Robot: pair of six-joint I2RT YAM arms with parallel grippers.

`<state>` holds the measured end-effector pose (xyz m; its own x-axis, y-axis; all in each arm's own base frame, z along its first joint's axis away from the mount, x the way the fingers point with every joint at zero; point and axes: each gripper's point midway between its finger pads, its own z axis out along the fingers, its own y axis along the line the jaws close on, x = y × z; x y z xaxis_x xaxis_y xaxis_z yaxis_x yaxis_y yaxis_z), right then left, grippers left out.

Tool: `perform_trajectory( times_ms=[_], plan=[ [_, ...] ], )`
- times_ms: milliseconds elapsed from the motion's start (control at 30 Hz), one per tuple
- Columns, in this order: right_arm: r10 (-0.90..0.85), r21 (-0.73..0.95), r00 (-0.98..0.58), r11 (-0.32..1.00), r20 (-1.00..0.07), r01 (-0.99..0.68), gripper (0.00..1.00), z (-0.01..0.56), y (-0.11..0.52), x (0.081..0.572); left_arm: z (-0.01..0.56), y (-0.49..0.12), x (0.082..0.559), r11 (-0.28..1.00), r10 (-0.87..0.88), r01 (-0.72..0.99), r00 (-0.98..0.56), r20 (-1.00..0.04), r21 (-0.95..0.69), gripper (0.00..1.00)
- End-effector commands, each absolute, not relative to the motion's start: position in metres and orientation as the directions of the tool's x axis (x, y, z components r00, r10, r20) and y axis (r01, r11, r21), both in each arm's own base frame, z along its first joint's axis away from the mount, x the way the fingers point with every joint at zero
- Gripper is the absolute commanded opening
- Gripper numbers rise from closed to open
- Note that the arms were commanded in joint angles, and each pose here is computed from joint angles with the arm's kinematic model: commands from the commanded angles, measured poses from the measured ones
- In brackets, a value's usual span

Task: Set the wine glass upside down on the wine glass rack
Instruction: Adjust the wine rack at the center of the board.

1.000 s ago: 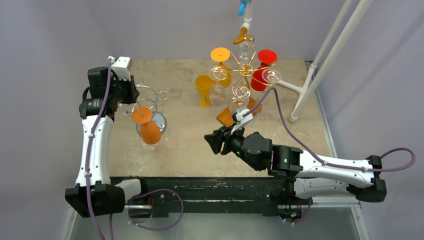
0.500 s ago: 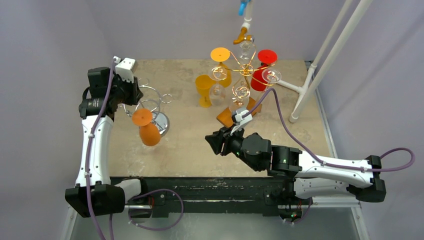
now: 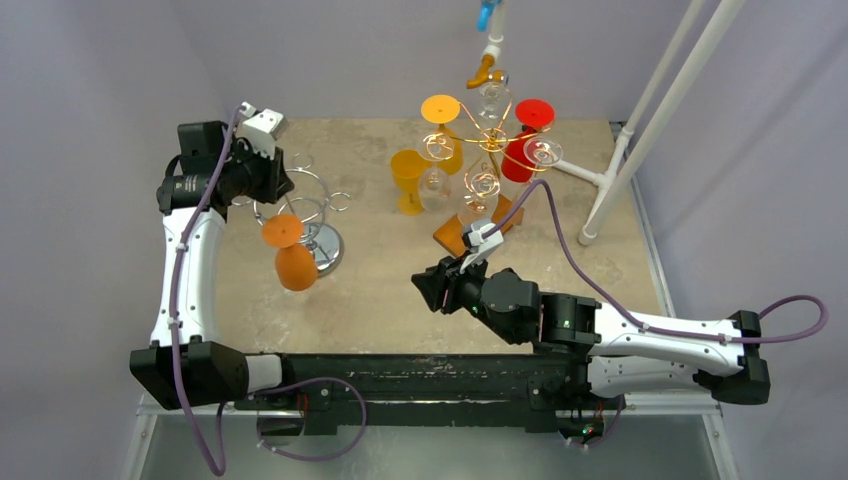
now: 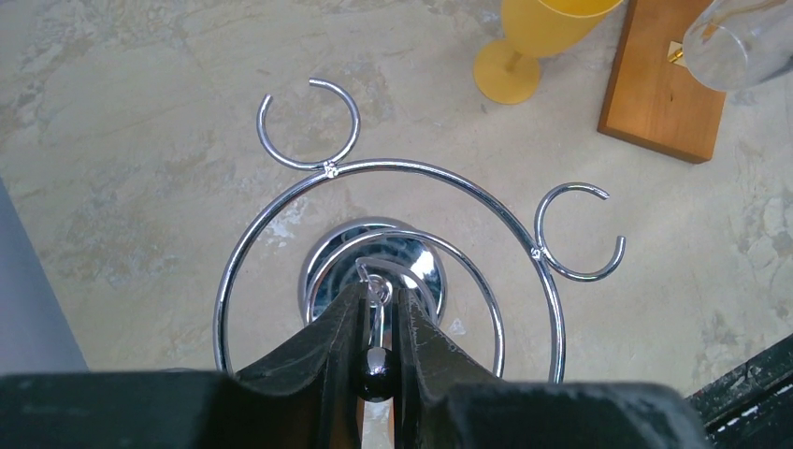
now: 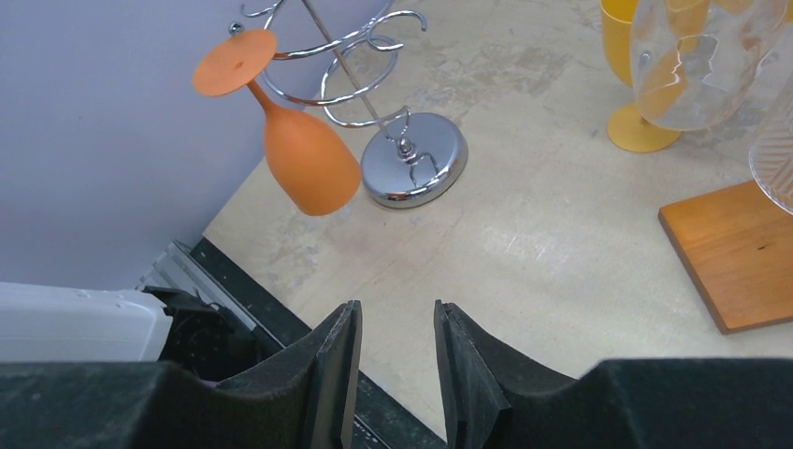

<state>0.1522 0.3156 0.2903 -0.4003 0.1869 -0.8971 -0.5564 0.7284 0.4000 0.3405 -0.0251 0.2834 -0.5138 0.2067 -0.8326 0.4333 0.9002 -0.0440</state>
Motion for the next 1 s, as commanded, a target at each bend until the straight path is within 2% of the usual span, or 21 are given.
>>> perform_trajectory(
  times_ms=[0,467,967],
  plan=[
    [0.236,0.44,-0.405,0.716,-0.883,-0.541,0.41,0.295,0.317,0.154,0.345,-0.037,0.354,0.843,0.274,0.532,-0.295,-0.915,0.081,0.0],
    [0.225,0.432,-0.407,0.721,-0.885,-0.542,0.41,0.29,0.319,0.155,0.375,-0.055,0.347,0.756,0.263,0.648,-0.165,-0.95,0.097,0.0],
    [0.214,0.418,-0.404,0.738,-0.889,-0.53,0.41,0.281,0.318,0.157,0.366,-0.075,0.34,0.544,0.362,0.812,0.002,-0.932,0.213,0.0]
  ],
)
